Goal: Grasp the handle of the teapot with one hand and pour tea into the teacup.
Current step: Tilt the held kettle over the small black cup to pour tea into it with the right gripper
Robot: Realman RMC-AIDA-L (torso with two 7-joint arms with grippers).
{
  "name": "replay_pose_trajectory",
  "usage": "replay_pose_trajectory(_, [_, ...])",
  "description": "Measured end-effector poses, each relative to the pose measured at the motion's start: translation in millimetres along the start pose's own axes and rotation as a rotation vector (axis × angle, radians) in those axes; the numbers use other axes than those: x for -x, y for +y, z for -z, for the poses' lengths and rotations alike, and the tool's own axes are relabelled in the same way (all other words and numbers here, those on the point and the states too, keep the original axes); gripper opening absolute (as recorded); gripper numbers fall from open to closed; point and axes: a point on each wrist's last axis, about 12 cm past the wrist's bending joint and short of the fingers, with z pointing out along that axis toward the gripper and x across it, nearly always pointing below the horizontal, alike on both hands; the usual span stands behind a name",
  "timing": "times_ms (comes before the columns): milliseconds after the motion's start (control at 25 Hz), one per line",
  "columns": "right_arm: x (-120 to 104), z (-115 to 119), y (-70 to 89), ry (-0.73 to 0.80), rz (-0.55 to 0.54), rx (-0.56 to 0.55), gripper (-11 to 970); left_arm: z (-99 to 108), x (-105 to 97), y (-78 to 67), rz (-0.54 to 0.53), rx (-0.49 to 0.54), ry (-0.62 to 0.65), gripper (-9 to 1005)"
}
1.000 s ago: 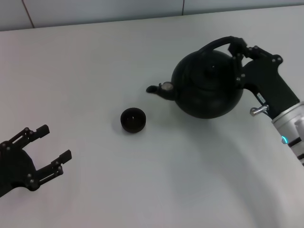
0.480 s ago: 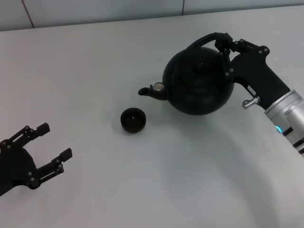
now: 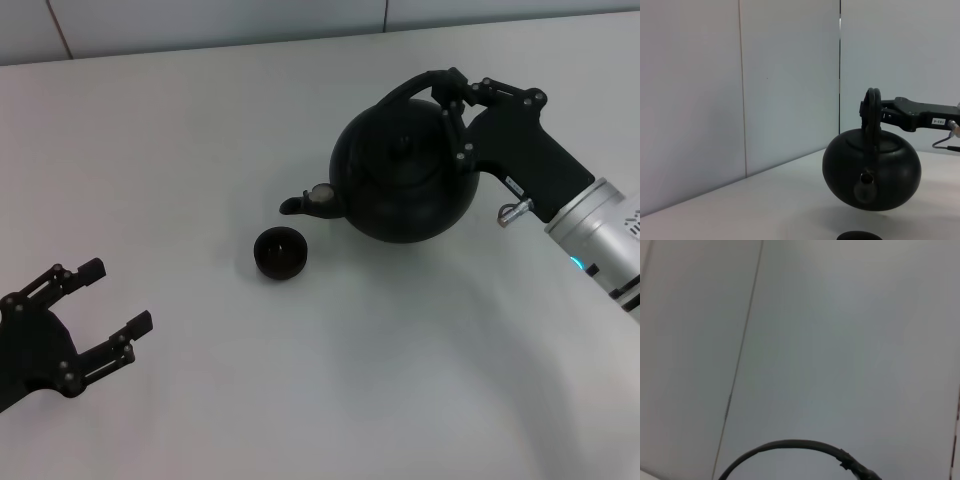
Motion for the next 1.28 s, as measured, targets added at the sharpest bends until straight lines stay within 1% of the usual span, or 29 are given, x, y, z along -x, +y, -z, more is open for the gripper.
replay_pose_trajectory(120, [1.2,-2.9,-0.5,-0.004,0.045,0.017,88,-0.9,0.2,0.2,-0.001,-0.001,-0.001,799])
replay_pose_trajectory(280, [1.9,-5.8,-2.3,-0.003,0.072,0.027,88,-1.6,0.5,0.5,-0.001,-0.002,-0.002,799])
replay_pose_trajectory(320, [1.8,-7.0,-3.6,0.000,0.097,0.030,88,-2.0,0.7,0.6,-0.001,-0.002,-0.002,799])
replay_pose_trajectory(400, [2.1,-8.1,-4.5,0.000,0.113,0.033,88,-2.3,0.9,0.8,-0.001,-0.003,-0.002,799])
replay_pose_trajectory(720, [3.8,-12.7,-6.1,-0.005,0.175,0.061,88,-3.3,1.3,1.6,-0.002,-0.004,-0.002,799])
replay_pose_trajectory(1280, [6.7,-18.7,-7.2,-0.019,0.258,0.070,88,-4.2,1.9,2.2,0.000,-0.005,-0.003,799])
